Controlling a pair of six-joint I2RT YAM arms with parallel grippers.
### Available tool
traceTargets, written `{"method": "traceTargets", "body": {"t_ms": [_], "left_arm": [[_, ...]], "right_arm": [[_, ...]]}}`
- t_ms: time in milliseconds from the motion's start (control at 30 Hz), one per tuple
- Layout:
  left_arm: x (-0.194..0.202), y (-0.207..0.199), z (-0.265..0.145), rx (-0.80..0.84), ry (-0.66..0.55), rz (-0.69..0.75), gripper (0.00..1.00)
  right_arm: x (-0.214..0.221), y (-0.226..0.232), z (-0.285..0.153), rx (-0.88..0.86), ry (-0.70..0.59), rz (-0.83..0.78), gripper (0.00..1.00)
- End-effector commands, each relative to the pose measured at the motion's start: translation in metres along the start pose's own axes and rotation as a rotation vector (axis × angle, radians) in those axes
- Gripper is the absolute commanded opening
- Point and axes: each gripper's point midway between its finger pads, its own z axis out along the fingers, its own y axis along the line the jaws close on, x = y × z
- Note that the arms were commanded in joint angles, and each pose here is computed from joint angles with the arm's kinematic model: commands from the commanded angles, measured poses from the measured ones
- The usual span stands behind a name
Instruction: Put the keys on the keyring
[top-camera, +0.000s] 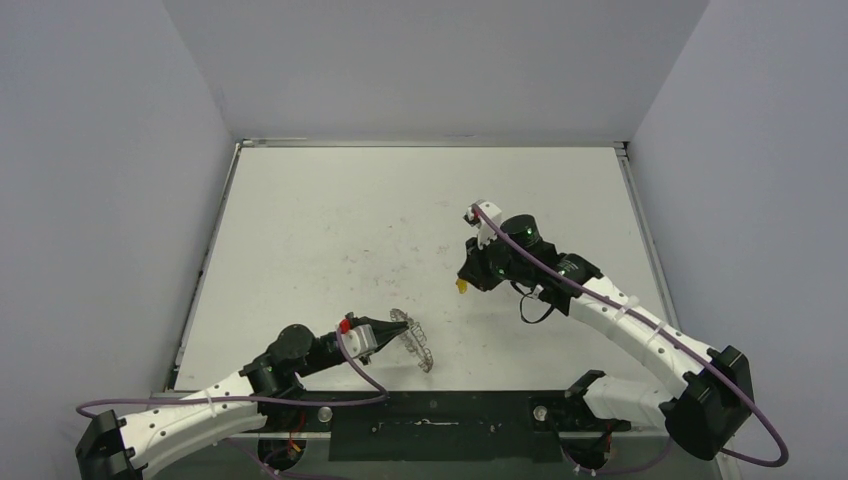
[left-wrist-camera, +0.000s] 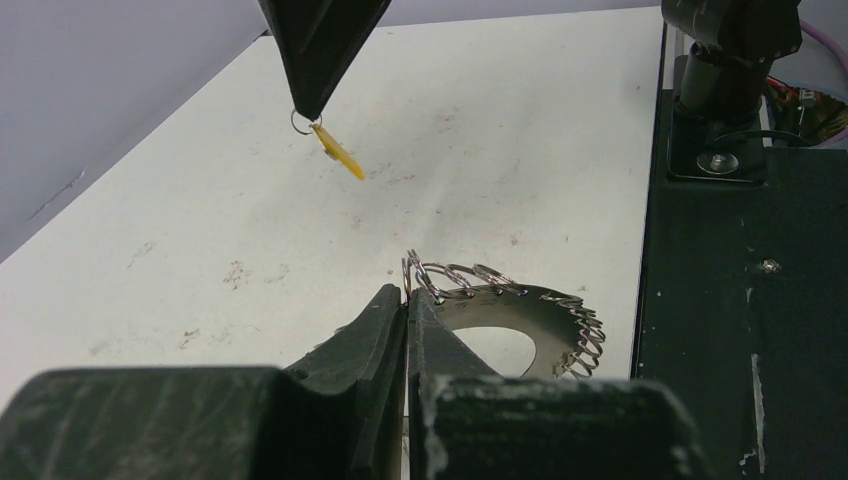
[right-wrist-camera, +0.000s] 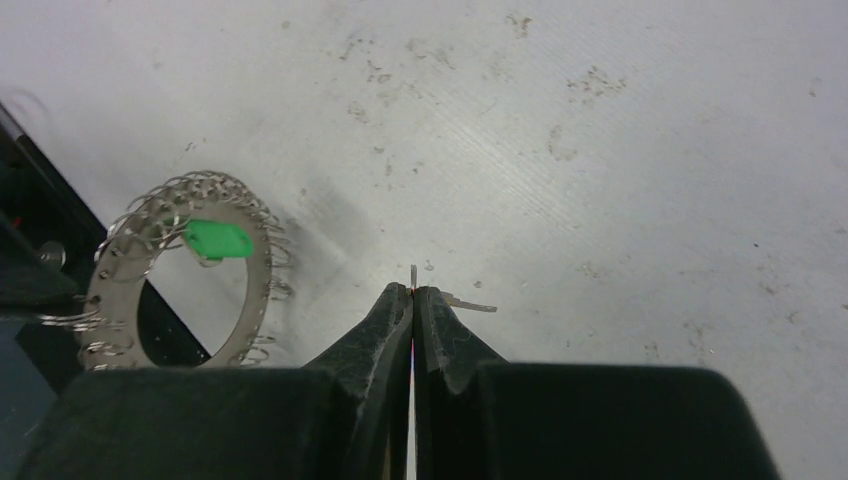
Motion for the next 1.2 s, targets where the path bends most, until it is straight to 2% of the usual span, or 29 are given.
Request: {"method": "traceTargets", "body": {"t_ms": [0,267,633,1033,1167], "left_arm": [[-0.024,0.002,0.003,-0.009,-0.094,-0.002,0.00],[-0.012,-0.006,0.003,0.027,-0.071,-0.001,0.00],[-0.005,-0.009,0.008,0.038,-0.069,-0.027,0.00],[-0.011,0.005,0.006,-0.038,-0.079,-0.026,0.00],[-0.011,0.007,0.006,-0.050,-0.078,-0.026,0.00]], "right_arm": [[-0.018,0.040,-0.009,-0.206,-0.088,-0.118,0.00],[-0.017,0.077,0.001,-0.316,-0.063,-0.222,0.00],[-0.013,0.110,0.036,-0.441,-0.021,-0.208,0.00],[0.011,0.138,0.002,-0.595,0.008,-0.179,0.00],[0.023,0.136,-0.004,-0.584,0.057,-0.191,0.00]]}}
